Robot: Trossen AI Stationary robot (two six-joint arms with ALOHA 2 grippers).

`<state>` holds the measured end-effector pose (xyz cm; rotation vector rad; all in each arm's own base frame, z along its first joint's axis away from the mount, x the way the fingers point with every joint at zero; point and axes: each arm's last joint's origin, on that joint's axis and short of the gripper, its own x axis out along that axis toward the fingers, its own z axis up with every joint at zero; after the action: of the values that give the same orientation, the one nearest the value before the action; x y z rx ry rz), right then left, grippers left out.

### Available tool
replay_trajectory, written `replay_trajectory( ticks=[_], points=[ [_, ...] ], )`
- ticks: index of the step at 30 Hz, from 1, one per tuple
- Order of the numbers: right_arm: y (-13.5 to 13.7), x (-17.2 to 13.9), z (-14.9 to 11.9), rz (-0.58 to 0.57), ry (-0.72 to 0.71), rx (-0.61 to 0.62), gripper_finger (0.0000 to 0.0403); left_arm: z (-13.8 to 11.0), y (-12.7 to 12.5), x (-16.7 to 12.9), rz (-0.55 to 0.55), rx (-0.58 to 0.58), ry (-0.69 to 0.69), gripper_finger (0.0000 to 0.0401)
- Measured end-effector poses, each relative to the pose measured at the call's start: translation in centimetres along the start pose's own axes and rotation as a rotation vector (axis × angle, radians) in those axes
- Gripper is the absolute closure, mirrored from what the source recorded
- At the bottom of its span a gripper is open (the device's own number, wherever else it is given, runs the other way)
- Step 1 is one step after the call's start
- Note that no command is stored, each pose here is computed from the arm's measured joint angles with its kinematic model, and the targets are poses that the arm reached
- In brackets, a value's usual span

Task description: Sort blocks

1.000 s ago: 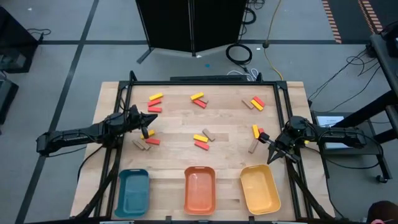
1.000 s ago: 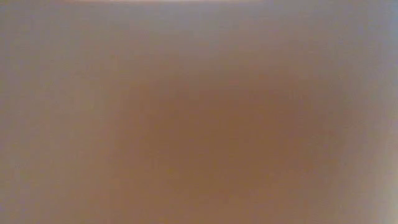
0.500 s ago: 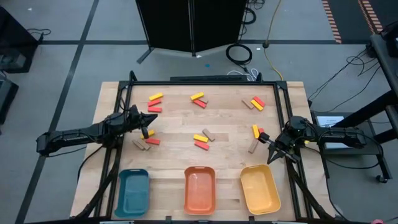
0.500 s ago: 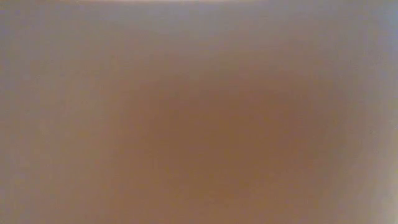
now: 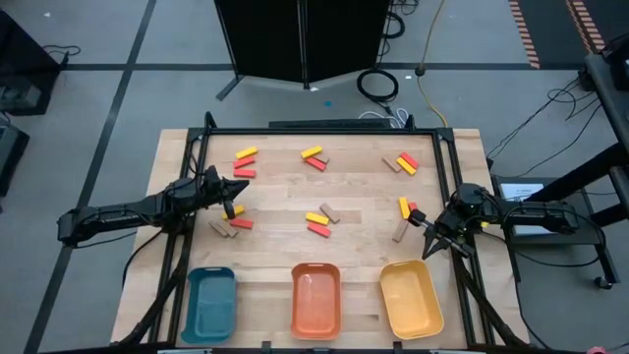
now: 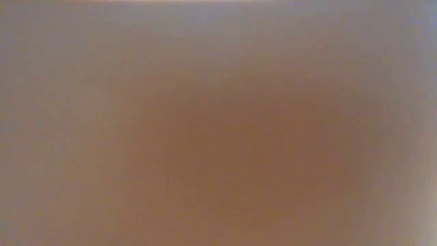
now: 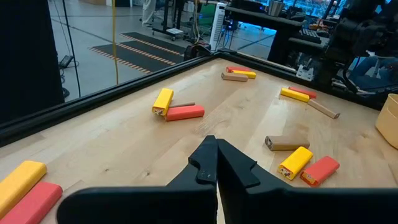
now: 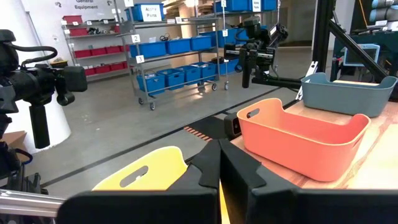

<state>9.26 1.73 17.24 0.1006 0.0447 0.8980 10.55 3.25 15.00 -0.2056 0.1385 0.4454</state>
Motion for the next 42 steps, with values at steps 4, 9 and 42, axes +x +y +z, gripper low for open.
replay_trajectory(
  ticks=[4, 9, 42],
  points=[
    [0.00, 0.00, -0.01, 0.000, 0.000, 0.001, 0.0403, 0.00, 0.00, 0.00, 0.000, 0.000, 0.000, 0.0401],
    [0.00, 0.00, 0.00, 0.000, 0.000, 0.000, 0.0403, -0.01, 0.00, 0.00, 0.000, 0.000, 0.000, 0.0401],
    [-0.32, -0.02, 0.21, -0.118, -0.021, -0.106, 0.0403, -0.01, 0.00, 0.00, 0.000, 0.000, 0.000, 0.0401]
  ],
)
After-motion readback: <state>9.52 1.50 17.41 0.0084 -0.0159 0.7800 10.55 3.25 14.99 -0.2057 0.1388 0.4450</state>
